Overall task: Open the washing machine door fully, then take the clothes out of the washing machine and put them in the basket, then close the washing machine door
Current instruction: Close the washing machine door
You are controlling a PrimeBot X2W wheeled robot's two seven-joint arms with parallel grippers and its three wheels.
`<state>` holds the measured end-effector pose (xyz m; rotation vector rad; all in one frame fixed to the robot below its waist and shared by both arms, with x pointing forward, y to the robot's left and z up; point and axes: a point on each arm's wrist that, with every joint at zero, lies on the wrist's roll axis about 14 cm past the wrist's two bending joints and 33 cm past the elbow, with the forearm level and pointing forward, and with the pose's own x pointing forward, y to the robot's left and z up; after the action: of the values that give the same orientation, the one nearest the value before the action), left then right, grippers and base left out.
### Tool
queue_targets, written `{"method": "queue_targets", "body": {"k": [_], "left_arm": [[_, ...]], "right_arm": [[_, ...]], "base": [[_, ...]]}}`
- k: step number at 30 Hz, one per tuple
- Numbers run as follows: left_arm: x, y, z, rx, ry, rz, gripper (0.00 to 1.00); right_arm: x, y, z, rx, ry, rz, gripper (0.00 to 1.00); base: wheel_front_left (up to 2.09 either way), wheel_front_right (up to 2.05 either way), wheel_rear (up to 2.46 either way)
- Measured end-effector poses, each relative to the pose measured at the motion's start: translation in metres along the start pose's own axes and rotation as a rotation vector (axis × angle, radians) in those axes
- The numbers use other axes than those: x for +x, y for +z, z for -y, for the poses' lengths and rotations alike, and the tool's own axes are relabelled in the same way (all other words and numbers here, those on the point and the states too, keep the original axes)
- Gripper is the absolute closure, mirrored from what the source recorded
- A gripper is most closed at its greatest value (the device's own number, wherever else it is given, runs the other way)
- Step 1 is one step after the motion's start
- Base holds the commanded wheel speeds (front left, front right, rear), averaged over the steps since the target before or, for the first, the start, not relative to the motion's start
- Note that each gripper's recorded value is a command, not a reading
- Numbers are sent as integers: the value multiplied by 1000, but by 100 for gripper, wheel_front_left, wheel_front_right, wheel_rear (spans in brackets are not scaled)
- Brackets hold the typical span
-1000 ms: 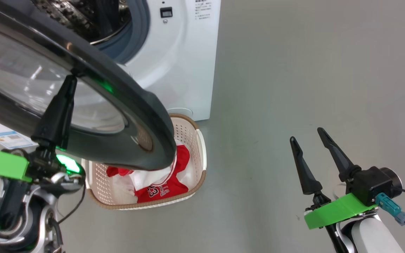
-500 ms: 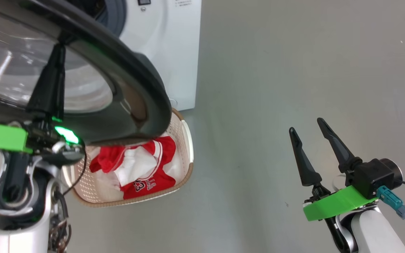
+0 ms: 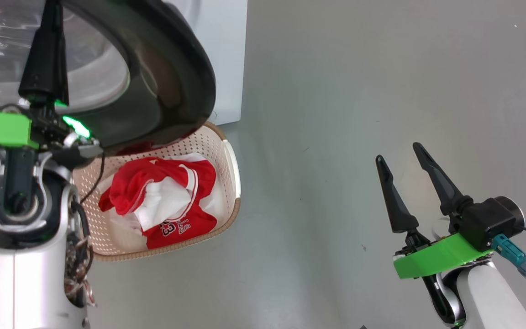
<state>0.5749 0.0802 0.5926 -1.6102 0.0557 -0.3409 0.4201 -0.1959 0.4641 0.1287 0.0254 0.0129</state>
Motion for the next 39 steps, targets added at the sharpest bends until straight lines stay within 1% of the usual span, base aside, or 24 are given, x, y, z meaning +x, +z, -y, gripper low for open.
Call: {"method": "queue_targets", "body": {"k": [10, 13, 18, 19, 20, 21, 24, 25, 28, 33, 39], "left_arm": [[9, -2, -7, 12, 0, 1, 100], [8, -2, -10, 35, 14, -2, 100], [5, -6, -8, 84, 13, -25, 100], [4, -7, -5, 95, 6, -31, 75], [3, -7, -3, 106, 1, -34, 15], [0, -7, -2, 122, -1, -36, 0], [-12, -1, -6, 192, 24, -31, 0], [-17, 3, -9, 234, 37, -20, 0], [-34, 14, -13, 406, 58, 23, 0], [-59, 22, -1, 612, 3, 86, 0], [-95, 22, -3, 886, 0, 87, 0]], "right_arm": [[4, 3, 1, -7, 2, 9, 0], [4, 4, 0, -6, 4, 11, 0], [4, 6, -2, -4, 10, 18, 0], [3, 8, -3, -4, 12, 21, 0], [3, 9, -4, -3, 14, 25, 0], [3, 10, -4, -2, 17, 28, 0], [3, 15, -7, 4, 24, 42, 0], [2, 17, -8, 7, 25, 46, 0], [1, 21, -8, 25, 23, 58, 0], [-3, 27, -12, 40, 30, 76, 0], [-11, 37, -18, 46, 45, 99, 0]], "base": [[0, 0, 0], [0, 0, 0], [0, 0, 0], [0, 0, 0], [0, 0, 0], [0, 0, 0], [0, 0, 0], [0, 0, 0], [0, 0, 0], [0, 0, 0], [0, 0, 0]]}}
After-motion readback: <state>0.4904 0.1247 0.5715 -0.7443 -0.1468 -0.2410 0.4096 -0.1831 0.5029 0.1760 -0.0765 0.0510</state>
